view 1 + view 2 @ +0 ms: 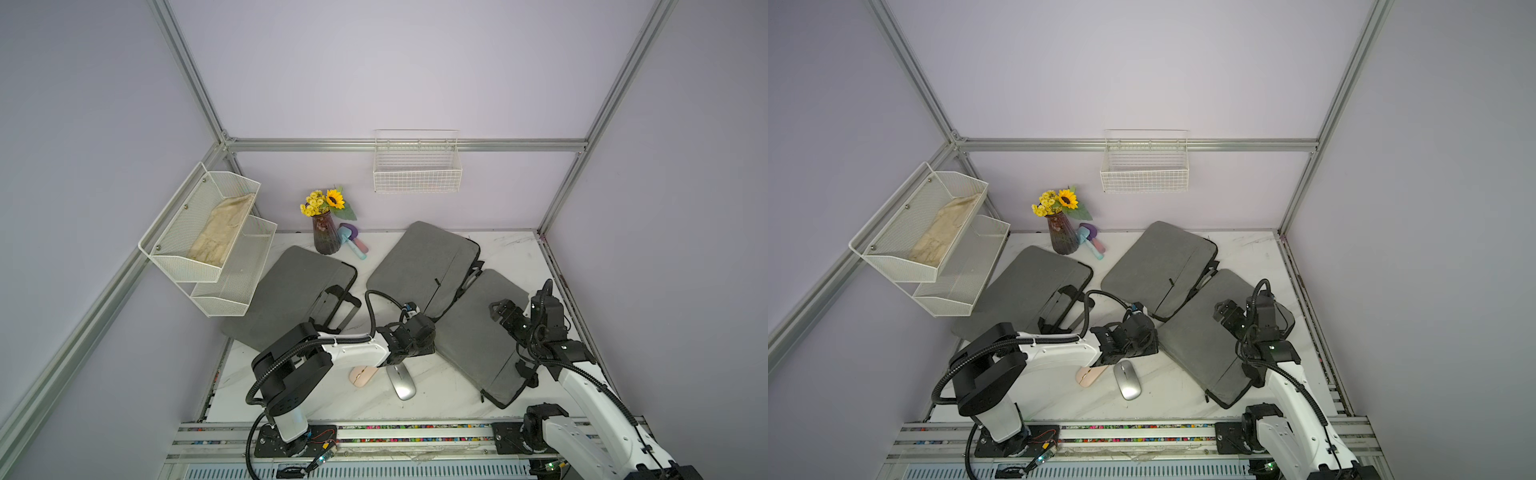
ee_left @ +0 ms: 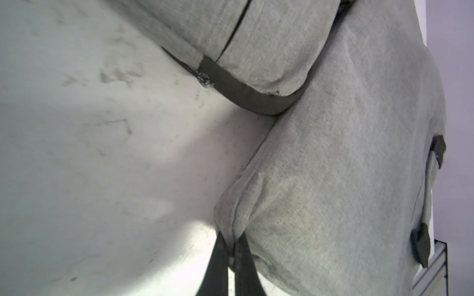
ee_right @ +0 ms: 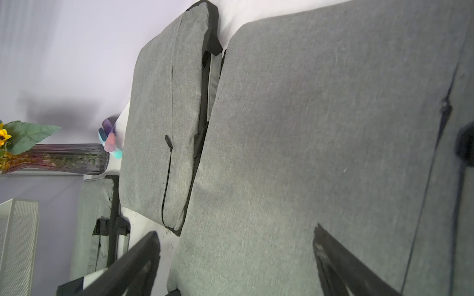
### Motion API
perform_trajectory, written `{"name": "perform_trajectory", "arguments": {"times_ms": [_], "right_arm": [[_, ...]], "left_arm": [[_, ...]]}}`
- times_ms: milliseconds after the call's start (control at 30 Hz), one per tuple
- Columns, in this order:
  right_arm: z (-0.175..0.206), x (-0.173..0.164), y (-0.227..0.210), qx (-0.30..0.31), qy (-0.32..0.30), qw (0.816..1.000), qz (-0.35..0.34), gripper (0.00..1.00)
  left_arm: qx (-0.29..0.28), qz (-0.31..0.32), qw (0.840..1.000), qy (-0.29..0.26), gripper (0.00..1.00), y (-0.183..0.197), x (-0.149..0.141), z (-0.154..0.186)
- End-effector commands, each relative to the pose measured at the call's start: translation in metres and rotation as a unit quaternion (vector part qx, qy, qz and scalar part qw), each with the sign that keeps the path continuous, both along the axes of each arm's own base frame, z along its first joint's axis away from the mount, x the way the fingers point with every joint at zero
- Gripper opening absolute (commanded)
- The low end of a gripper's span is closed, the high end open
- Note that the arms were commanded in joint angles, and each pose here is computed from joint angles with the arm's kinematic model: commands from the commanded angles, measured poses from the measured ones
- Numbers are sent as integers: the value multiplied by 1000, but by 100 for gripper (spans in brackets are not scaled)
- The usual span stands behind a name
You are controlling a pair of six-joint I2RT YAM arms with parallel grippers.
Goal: Put the mouse into the laptop bag
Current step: Adjust the zippered laptop bag at the center of the board, then unzip the zipper on the zippered laptop bag.
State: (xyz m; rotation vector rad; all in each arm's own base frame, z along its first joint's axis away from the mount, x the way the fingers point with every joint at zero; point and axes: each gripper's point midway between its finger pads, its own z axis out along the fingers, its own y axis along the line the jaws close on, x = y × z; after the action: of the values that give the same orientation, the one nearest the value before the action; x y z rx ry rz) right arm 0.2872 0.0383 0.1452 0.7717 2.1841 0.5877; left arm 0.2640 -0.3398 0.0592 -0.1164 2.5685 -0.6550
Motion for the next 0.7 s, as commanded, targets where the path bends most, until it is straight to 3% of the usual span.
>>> {"name": "perform_trajectory", "arguments": {"times_ms": [0, 67, 167, 267, 367, 533, 667], "right_arm": [[-6, -3, 12, 16, 0, 1000, 20, 93], [-15, -4, 22, 28, 5, 999, 33, 90], [-23, -7, 45, 32, 24, 998, 54, 88], [-15, -13, 79, 20, 33, 996, 76, 86], [-13, -29, 109, 5, 53, 994, 92, 81], [-20, -79, 154, 16, 91, 988, 125, 62], [-29, -124, 175, -21, 126, 984, 123, 59]], "left_arm": [[3, 40, 998, -37, 0, 22, 22, 18], [-5, 9, 999, -33, 9, 10, 22, 20], [-13, 0, 1000, -23, 42, 1, 22, 15], [-21, -1, 1000, -20, 62, 0, 19, 12], [-32, 2, 999, -29, 73, 6, 17, 16], [-39, 6, 998, -53, 78, 23, 9, 35], [-37, 10, 997, -65, 78, 40, 1, 49]]}}
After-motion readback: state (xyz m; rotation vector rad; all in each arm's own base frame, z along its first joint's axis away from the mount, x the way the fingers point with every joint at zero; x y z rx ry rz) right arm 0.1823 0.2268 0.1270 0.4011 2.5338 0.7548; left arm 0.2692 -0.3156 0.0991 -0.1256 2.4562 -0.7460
